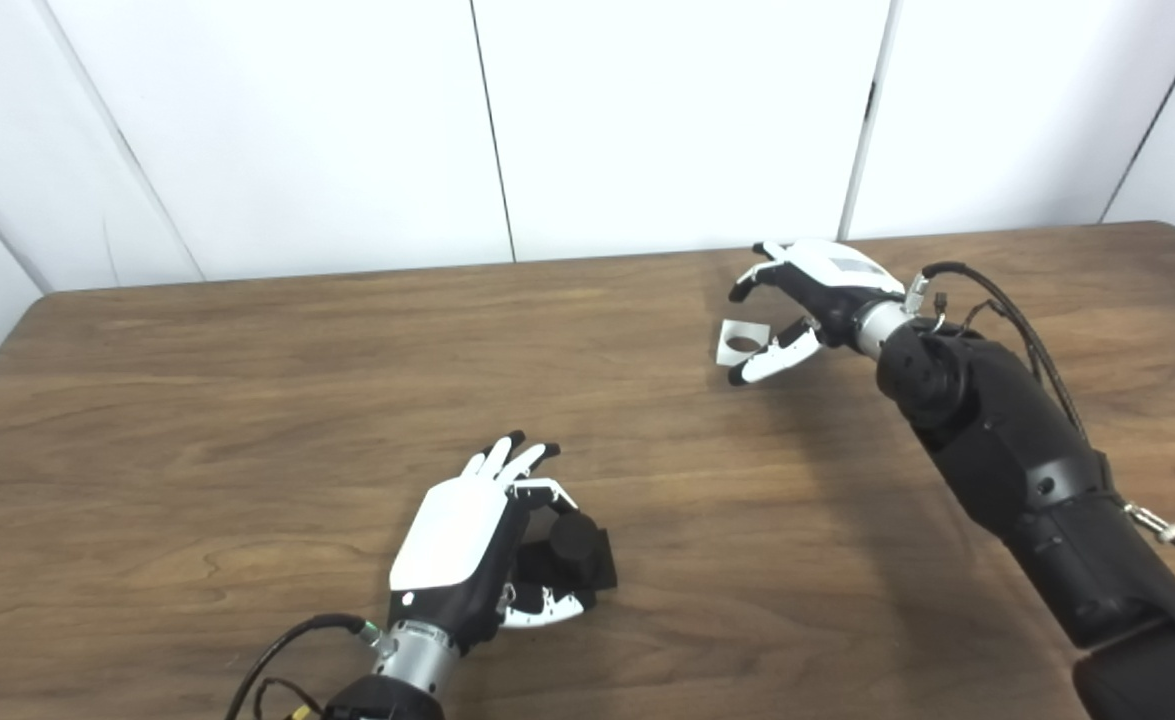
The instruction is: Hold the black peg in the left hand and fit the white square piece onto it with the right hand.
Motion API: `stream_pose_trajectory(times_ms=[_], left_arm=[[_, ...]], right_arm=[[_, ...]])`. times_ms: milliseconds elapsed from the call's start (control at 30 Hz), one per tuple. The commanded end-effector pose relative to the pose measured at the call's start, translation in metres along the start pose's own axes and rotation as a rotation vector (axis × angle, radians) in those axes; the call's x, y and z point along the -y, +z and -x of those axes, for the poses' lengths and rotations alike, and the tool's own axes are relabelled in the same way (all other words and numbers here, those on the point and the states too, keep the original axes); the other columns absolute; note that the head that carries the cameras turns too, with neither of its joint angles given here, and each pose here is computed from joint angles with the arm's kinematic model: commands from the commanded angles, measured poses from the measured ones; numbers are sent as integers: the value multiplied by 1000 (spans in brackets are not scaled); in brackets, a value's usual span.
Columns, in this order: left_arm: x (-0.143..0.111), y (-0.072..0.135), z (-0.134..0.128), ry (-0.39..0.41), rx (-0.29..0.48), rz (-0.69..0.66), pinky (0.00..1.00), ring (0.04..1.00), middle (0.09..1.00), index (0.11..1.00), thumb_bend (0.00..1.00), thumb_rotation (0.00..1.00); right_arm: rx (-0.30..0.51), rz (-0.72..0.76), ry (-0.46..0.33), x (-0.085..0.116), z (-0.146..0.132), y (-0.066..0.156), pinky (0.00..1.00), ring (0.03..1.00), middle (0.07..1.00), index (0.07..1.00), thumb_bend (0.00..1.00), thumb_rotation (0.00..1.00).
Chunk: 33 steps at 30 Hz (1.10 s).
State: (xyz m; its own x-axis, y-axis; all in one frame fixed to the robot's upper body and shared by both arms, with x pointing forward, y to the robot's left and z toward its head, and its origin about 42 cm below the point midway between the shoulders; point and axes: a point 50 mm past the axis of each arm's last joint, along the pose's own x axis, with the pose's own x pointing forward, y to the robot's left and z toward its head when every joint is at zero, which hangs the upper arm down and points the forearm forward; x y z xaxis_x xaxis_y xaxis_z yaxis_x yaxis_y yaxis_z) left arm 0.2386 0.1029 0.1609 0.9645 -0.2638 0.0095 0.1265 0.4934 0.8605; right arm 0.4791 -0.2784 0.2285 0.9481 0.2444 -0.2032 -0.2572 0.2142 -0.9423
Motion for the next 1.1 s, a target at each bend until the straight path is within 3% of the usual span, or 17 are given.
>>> stream_pose_trajectory(times_ms=[0, 1067], left_arm=[[-4, 6, -4, 24, 20, -16, 984, 1000, 923, 492, 513, 74], [-4, 9, -5, 30, 22, -16, 985, 1000, 920, 492, 513, 76]], right_arm=[[58, 49, -87, 39, -7, 14, 1000, 1000, 1000, 760, 809, 357], [9, 97, -38, 39, -20, 6, 1000, 1000, 1000, 735, 801, 334]])
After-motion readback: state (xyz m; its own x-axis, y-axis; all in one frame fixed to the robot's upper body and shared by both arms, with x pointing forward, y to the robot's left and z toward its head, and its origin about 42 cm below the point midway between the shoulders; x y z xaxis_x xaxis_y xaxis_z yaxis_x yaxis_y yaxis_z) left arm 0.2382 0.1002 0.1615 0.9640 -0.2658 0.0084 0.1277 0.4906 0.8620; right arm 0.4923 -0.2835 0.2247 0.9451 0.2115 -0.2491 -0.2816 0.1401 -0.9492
